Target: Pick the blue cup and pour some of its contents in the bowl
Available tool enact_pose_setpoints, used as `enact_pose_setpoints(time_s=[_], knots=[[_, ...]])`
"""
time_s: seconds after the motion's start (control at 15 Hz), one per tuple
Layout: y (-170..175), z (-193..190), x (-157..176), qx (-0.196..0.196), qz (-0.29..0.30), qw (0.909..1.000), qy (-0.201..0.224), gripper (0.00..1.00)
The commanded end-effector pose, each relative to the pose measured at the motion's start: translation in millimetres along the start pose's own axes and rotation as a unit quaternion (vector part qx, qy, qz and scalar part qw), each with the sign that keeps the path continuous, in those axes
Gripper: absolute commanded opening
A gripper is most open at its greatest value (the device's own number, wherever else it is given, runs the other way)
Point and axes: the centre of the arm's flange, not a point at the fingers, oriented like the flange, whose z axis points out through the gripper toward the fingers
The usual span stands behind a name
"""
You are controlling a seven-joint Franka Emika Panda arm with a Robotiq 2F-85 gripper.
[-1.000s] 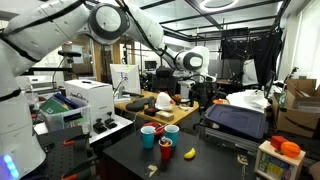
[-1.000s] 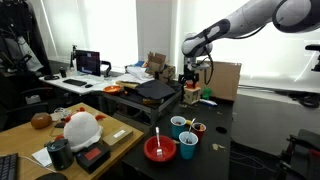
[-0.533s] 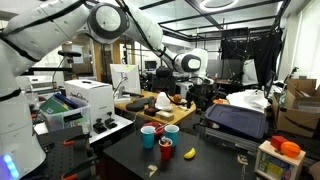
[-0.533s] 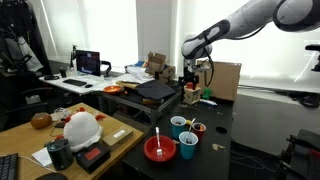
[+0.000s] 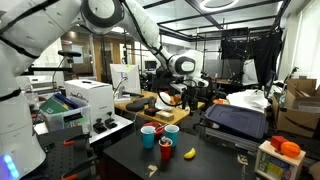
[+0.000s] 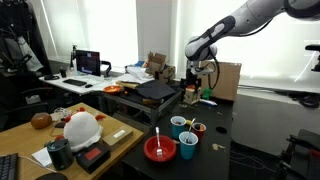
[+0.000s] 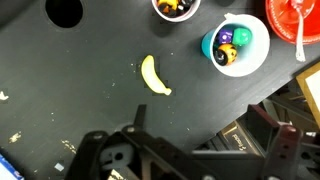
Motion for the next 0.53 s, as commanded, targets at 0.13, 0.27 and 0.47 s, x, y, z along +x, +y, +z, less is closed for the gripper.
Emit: enact_pose_setpoints(time_s=[0.13,0.27,0.47], knots=[[27.1,-20.5,-77.5,0.013,0.009,0.9989,0.043,1.00],[36.7,-18.2,-90.7,0.020,0.027,0.9979,0.056,1.00],[52.8,-11.3,-110.5,0.043,0.065,0.9942,0.074,1.00]])
